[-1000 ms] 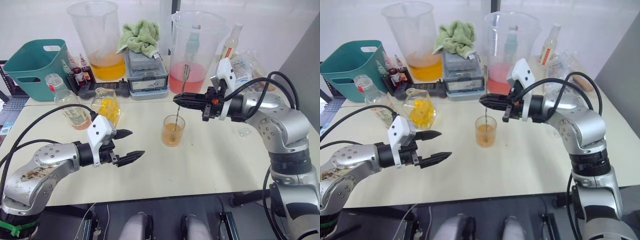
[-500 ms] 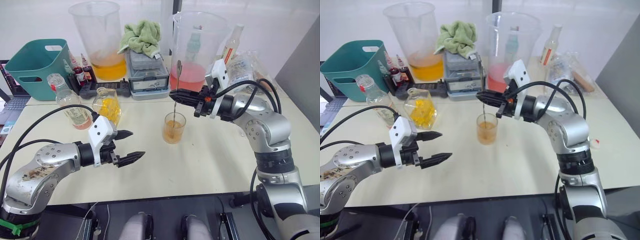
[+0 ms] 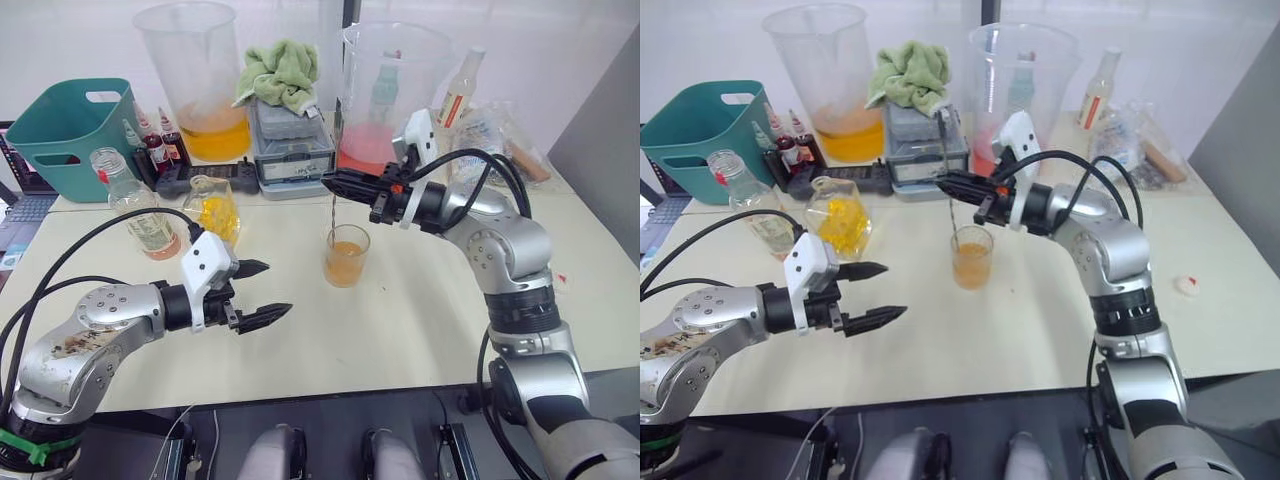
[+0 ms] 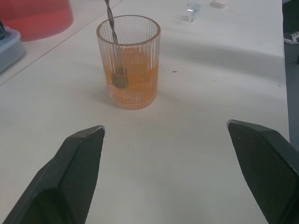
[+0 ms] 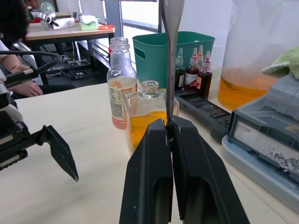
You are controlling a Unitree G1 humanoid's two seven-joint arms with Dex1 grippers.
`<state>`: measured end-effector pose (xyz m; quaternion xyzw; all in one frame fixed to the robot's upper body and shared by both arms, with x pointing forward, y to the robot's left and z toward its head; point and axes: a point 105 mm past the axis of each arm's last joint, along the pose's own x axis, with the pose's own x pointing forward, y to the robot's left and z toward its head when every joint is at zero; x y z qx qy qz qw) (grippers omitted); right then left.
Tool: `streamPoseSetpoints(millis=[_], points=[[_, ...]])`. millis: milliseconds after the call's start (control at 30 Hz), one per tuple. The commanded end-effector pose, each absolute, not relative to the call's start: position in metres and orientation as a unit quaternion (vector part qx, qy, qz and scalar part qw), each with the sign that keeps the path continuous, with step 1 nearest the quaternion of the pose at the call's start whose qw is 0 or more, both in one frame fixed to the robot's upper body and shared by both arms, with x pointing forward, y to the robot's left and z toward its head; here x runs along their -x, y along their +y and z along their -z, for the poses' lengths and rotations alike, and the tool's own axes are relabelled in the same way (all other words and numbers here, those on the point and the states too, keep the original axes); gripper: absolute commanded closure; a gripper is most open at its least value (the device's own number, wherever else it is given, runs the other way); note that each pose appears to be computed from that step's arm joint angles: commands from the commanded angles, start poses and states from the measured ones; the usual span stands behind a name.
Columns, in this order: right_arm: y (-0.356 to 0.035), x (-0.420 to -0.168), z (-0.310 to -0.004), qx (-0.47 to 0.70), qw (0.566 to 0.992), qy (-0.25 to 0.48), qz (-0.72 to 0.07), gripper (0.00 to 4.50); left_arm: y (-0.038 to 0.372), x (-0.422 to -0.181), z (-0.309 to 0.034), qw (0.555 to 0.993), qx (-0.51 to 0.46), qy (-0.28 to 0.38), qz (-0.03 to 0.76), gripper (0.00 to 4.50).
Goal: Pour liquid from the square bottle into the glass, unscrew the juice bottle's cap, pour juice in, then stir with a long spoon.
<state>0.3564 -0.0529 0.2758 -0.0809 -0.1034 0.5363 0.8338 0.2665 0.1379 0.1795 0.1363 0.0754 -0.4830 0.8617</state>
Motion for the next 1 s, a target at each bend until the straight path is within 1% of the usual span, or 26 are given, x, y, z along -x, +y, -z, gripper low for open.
streamPoseSetpoints(millis=[33, 167, 267, 500, 600, 700, 867, 1000], points=[[-0.057, -0.360, -0.288, 0.132, 0.835, -0.132, -0.517, 4.50, 0.136, -0.267, -0.189, 0.861, -0.146, 0.051, 0.484, 0.06], [-0.059, -0.363, -0.286, 0.147, 0.835, -0.129, -0.515, 4.50, 0.136, -0.267, -0.189, 0.861, -0.146, 0.050, 0.484, 0.06], [-0.071, -0.362, -0.288, 0.154, 0.837, -0.118, -0.512, 4.50, 0.136, -0.267, -0.189, 0.861, -0.145, 0.049, 0.484, 0.06], [-0.078, -0.346, -0.288, 0.108, 0.829, -0.080, -0.544, 4.50, 0.133, -0.268, -0.188, 0.859, -0.144, 0.047, 0.489, 0.06], [-0.078, -0.342, -0.289, 0.088, 0.829, -0.078, -0.547, 4.50, 0.133, -0.269, -0.188, 0.858, -0.144, 0.048, 0.490, 0.06], [-0.075, -0.338, -0.289, 0.074, 0.826, -0.083, -0.553, 4.50, 0.133, -0.269, -0.187, 0.857, -0.145, 0.048, 0.492, 0.06], [-0.055, -0.329, -0.284, 0.060, 0.810, -0.090, -0.577, 4.50, 0.133, -0.270, -0.188, 0.856, -0.148, 0.048, 0.492, 0.06], [-0.052, -0.330, -0.288, 0.052, 0.810, -0.108, -0.573, 4.50, 0.134, -0.271, -0.188, 0.857, -0.151, 0.047, 0.490, 0.06]])
